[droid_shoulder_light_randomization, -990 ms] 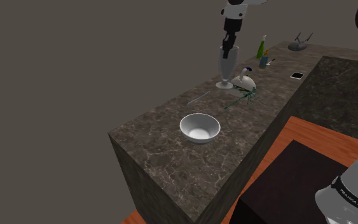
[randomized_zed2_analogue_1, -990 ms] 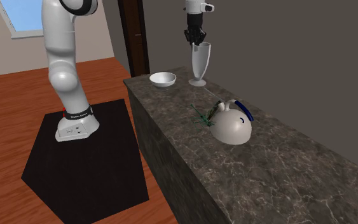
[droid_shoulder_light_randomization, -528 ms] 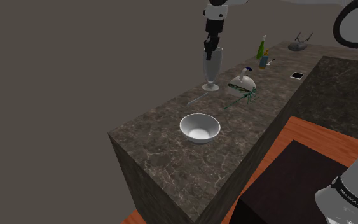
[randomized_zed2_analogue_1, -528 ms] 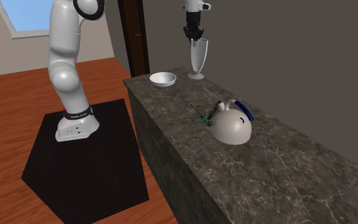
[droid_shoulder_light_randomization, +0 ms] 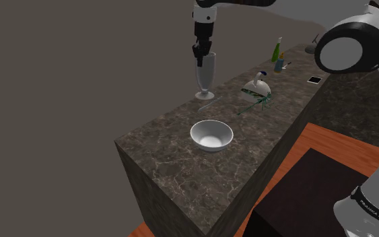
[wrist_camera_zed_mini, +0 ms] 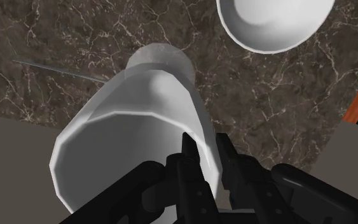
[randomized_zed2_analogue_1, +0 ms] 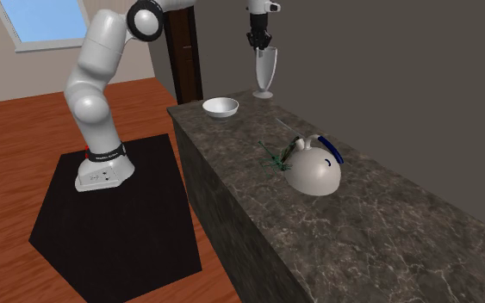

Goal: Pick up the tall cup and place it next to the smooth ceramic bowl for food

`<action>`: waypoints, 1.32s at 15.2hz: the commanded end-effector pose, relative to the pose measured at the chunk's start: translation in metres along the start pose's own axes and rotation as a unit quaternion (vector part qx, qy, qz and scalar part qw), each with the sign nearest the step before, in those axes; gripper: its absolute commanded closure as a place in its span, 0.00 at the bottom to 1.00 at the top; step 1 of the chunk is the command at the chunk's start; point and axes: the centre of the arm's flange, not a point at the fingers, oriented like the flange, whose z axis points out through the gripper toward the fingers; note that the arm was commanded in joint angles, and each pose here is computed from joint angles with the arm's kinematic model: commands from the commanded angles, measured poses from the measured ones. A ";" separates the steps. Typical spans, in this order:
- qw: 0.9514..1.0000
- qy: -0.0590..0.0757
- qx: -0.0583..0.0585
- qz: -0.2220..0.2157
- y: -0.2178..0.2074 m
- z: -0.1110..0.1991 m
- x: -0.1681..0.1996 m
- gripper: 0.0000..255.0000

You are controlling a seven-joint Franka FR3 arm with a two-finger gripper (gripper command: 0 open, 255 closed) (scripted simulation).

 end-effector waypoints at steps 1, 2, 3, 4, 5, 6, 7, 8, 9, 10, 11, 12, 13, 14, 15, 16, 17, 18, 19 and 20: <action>1.000 0.001 0.000 0.000 -0.011 0.005 0.008 1.00; 1.000 0.001 0.000 0.000 -0.011 0.010 0.007 1.00; 1.000 0.001 0.000 0.000 -0.011 0.016 0.007 1.00; 1.000 0.001 0.000 0.000 -0.011 0.021 0.007 1.00; 1.000 0.001 0.000 0.000 -0.011 0.026 0.007 1.00; 1.000 0.001 0.000 0.000 -0.011 0.031 0.006 1.00; 1.000 0.001 0.000 0.000 -0.011 0.037 0.006 1.00; 1.000 0.001 0.000 0.000 -0.011 0.042 0.006 1.00; 1.000 0.001 0.000 0.000 -0.011 0.047 0.005 1.00; 1.000 0.001 0.000 0.000 -0.011 0.052 0.005 1.00; 1.000 0.001 0.000 0.000 -0.011 0.058 0.005 1.00; 1.000 0.001 0.000 0.000 -0.011 0.063 0.004 1.00; 1.000 0.001 0.000 0.000 -0.011 0.068 0.004 1.00; 1.000 0.001 0.000 0.000 -0.011 0.073 0.004 1.00; 1.000 0.001 0.000 0.000 -0.011 0.079 0.003 1.00; 1.000 0.001 0.000 0.000 -0.011 0.084 0.003 1.00; 1.000 0.001 0.000 0.000 -0.011 0.089 0.003 1.00; 1.000 0.001 0.000 0.000 -0.011 0.095 0.002 1.00; 1.000 0.001 0.000 0.000 -0.011 0.100 0.002 1.00; 1.000 0.001 0.000 0.000 -0.011 0.105 0.002 1.00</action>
